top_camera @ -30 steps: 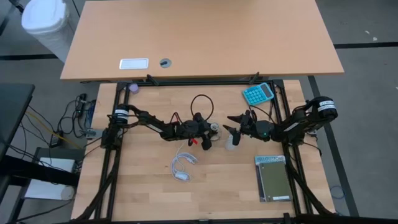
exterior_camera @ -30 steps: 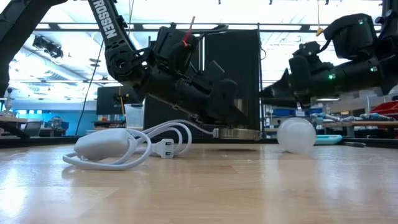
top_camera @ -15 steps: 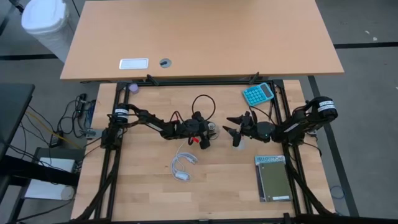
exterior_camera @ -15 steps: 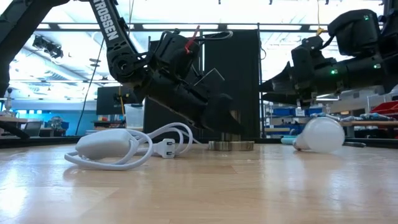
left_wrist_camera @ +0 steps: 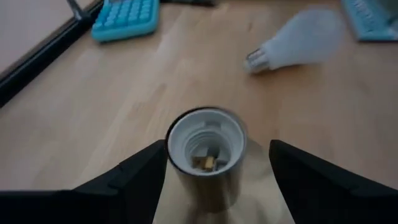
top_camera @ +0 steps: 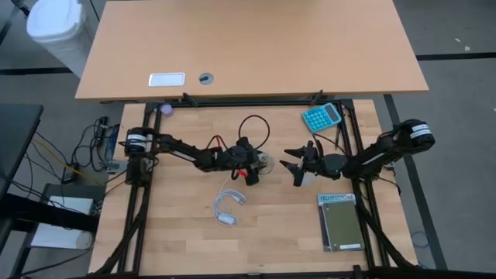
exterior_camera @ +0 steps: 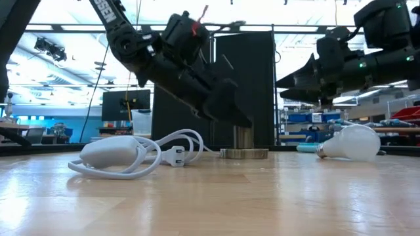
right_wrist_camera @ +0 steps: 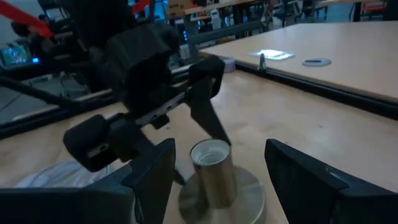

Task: Screw lightbulb
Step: Return to Home Position

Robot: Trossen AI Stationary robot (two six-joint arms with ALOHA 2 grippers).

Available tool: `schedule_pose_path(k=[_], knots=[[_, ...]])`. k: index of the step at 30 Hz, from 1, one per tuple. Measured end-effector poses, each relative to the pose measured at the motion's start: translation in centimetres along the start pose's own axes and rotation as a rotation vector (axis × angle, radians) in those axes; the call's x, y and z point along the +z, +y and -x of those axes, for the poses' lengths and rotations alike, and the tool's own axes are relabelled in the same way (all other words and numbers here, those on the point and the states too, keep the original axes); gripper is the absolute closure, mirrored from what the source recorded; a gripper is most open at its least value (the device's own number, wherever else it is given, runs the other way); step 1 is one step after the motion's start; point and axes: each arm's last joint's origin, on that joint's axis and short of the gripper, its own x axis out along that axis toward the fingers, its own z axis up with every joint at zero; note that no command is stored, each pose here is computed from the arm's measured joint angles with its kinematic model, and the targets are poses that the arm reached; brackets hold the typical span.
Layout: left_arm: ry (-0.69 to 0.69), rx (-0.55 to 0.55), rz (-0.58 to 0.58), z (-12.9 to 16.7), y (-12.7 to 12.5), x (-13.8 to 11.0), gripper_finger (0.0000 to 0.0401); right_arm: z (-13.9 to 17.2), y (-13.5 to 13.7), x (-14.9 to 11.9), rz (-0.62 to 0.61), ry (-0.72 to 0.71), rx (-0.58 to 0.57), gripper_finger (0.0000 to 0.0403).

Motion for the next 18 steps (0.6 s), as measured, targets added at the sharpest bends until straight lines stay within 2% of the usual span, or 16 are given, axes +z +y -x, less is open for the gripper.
schedule_pose_path(k=[4, 7, 13, 15, 18], knots=[[-0.031, -0.024, -0.023, 1.3, -0.8, 1.4, 0.0114, 0.8, 0.8, 0.6, -0.018, -0.018, 0.018, 0.0156], [-0.071, -0.023, -0.057, 2.6, -1.8, 2.5, 0.0114, 1.8, 1.8, 1.2, 0.019, -0.04, 0.072, 0.0158], [-0.114, 0.093, -0.141, 6.5, -2.3, 2.7, 0.0114, 4.0, 2.4, 2.2, 0.136, -0.103, 0.073, 0.0163], [-0.144, 0.077, -0.122, 8.0, -2.1, 2.2, 0.0115, 4.8, 1.9, 1.6, 0.149, -0.095, 0.137, 0.0164], [-0.207, -0.007, -0.09, 10.1, -2.1, 0.8, 0.0119, 5.9, 1.2, 1.1, 0.114, -0.105, 0.281, 0.0169]])
